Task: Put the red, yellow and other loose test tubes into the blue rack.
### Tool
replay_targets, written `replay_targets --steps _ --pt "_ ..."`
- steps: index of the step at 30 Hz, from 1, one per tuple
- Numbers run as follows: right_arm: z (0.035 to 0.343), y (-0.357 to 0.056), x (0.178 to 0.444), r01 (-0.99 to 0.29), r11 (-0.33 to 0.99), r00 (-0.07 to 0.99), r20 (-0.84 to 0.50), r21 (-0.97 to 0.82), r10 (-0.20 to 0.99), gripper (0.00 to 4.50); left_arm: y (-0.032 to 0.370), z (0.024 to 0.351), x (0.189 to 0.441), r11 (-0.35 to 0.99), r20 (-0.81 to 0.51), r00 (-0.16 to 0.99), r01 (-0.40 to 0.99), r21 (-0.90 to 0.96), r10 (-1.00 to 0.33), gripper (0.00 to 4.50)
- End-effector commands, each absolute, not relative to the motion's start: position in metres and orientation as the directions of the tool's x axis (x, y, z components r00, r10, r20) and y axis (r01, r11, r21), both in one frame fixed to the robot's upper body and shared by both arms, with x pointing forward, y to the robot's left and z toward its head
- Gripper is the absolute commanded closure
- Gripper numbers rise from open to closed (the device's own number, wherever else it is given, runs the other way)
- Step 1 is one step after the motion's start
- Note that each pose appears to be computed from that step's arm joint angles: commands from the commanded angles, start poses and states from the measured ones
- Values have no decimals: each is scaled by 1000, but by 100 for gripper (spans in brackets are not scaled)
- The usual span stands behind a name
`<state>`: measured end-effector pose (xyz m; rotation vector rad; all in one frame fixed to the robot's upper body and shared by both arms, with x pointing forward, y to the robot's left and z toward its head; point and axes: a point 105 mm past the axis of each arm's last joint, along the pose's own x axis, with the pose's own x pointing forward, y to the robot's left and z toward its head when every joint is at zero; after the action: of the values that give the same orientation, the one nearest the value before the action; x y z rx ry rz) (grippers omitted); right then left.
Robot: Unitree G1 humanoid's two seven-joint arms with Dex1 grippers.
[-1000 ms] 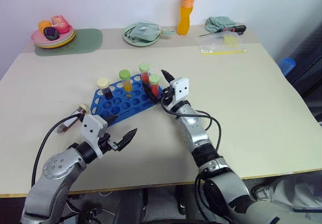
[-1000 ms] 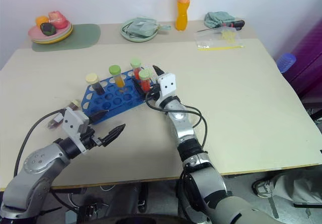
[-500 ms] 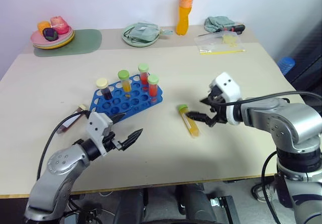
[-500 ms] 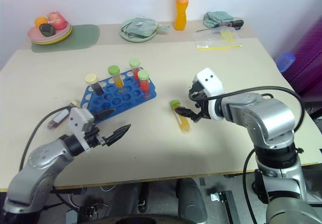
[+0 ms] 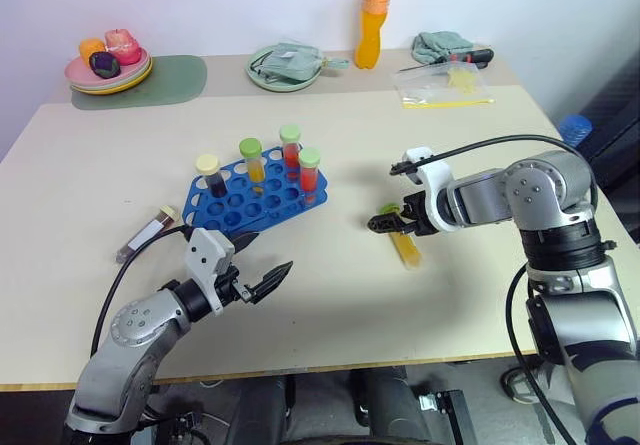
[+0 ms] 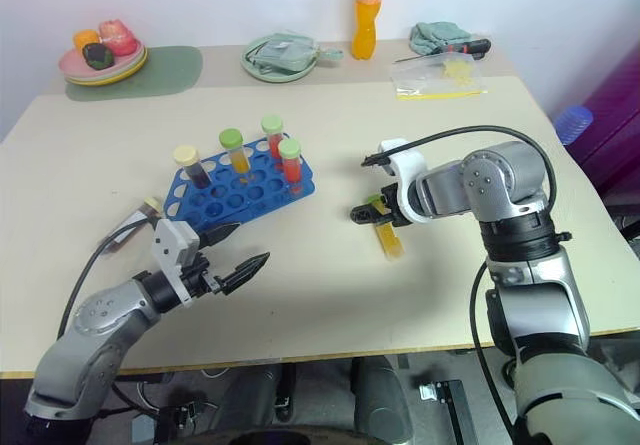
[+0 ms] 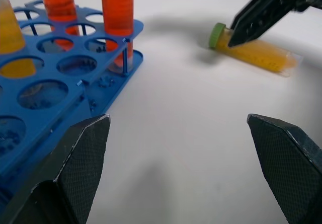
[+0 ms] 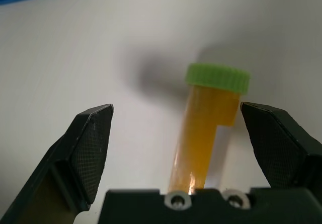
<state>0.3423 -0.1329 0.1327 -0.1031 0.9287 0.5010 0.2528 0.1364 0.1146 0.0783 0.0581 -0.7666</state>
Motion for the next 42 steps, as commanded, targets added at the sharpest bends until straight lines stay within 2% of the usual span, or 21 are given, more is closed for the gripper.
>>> replay_targets --steps 1,5,6,8,13,14,16,17,18,20,23,25,27,29,31,33,38,42 --pt "135 -141 344 -426 902 511 -806 64 298 4 132 125 248 718 -40 721 692 76 -692 0" --pt "132 -147 339 -422 906 493 -829 36 263 4 131 125 247 720 -39 723 690 75 -689 0" --pt "132 -147 337 -424 905 489 -832 35 261 26 131 126 247 720 -39 723 690 75 -689 0" --pt "132 -147 335 -428 903 480 -837 38 262 88 130 126 247 720 -38 723 690 74 -690 0" --pt "133 -141 330 -441 897 465 -844 40 266 346 128 127 250 717 -36 720 694 70 -693 0" --pt "137 -137 330 -456 889 466 -838 48 284 373 129 127 251 718 -36 721 692 72 -692 0" --pt "157 -122 333 -497 867 533 -775 40 341 373 132 127 252 727 -39 730 683 76 -682 0" --pt "169 -107 332 -540 838 558 -711 80 427 373 136 126 253 736 -43 740 672 81 -671 0" --pt "185 -91 329 -593 796 583 -616 124 530 373 141 125 253 749 -45 754 657 84 -656 0" --pt "220 -65 320 -710 701 639 -360 63 680 373 152 125 256 787 -37 792 609 97 -609 0" --pt "245 -35 297 -835 538 545 -32 -117 838 373 166 120 257 833 -23 839 543 101 -544 0" --pt "247 -20 292 -848 498 485 111 -182 867 373 174 114 258 854 -26 862 505 128 -506 0" --pt "245 -8 302 -831 531 492 225 -165 841 373 183 111 261 879 -10 890 452 154 -456 0" --pt "238 5 318 -783 588 526 290 -202 800 373 191 110 264 900 15 909 409 153 -416 0" --pt "232 23 318 -807 554 477 327 -204 816 373 196 110 265 909 32 917 390 150 -399 0" --pt "224 39 325 -813 558 482 347 -166 805 373 199 111 264 913 47 919 382 142 -391 0" --pt "206 65 331 -834 533 463 344 -143 817 373 204 118 263 930 95 928 348 120 -359 0" --pt "194 74 337 -833 539 477 328 -129 816 373 200 119 256 922 90 919 375 97 -383 0"
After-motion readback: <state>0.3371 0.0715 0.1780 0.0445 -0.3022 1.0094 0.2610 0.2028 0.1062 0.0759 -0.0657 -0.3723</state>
